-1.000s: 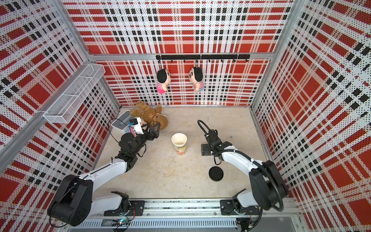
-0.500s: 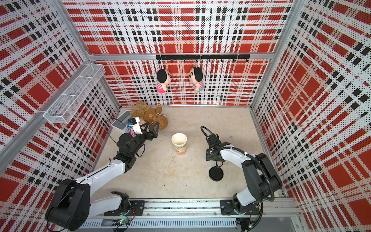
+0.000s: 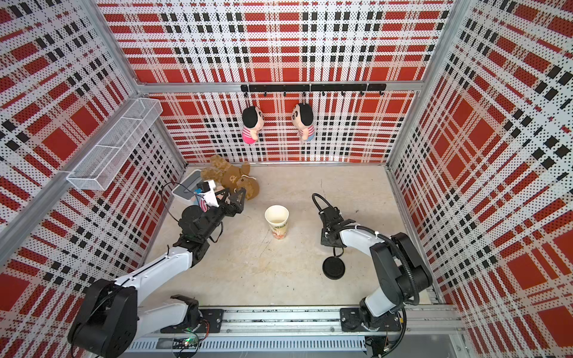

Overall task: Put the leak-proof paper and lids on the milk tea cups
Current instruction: Pick up the leak-proof paper from the center of the board.

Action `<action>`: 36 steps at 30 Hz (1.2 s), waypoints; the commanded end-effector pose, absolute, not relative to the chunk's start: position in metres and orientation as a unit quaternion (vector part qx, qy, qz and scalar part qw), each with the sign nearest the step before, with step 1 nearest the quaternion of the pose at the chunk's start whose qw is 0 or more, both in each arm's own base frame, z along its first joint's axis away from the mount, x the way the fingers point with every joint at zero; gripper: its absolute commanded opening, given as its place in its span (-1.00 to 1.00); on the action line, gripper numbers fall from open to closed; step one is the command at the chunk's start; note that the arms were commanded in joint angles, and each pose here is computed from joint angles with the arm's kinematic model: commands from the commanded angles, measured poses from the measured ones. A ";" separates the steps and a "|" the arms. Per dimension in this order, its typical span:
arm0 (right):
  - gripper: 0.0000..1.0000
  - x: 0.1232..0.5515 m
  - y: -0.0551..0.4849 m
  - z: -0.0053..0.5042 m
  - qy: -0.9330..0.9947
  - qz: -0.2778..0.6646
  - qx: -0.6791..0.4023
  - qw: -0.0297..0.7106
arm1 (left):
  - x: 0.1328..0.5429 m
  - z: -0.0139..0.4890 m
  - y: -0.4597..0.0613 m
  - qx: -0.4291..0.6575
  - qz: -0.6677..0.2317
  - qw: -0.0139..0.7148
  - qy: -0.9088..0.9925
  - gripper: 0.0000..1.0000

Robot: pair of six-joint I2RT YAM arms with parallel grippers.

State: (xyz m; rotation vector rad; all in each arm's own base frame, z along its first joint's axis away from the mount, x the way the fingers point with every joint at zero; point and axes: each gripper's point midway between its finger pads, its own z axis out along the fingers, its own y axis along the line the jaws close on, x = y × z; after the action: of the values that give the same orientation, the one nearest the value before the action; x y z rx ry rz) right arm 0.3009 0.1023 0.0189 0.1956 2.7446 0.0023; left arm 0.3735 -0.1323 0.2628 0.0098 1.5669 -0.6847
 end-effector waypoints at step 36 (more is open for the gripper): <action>-0.97 0.375 0.201 0.275 0.850 0.206 -0.039 0.483 | 0.347 0.310 -0.281 0.197 -0.485 0.536 0.662 0.99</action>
State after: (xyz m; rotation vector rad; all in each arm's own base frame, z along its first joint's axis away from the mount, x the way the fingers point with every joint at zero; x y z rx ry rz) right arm 0.3787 0.1793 0.2518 -0.0159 2.1402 0.4469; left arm 0.3437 -0.2724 0.3198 0.4440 1.5188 -1.1816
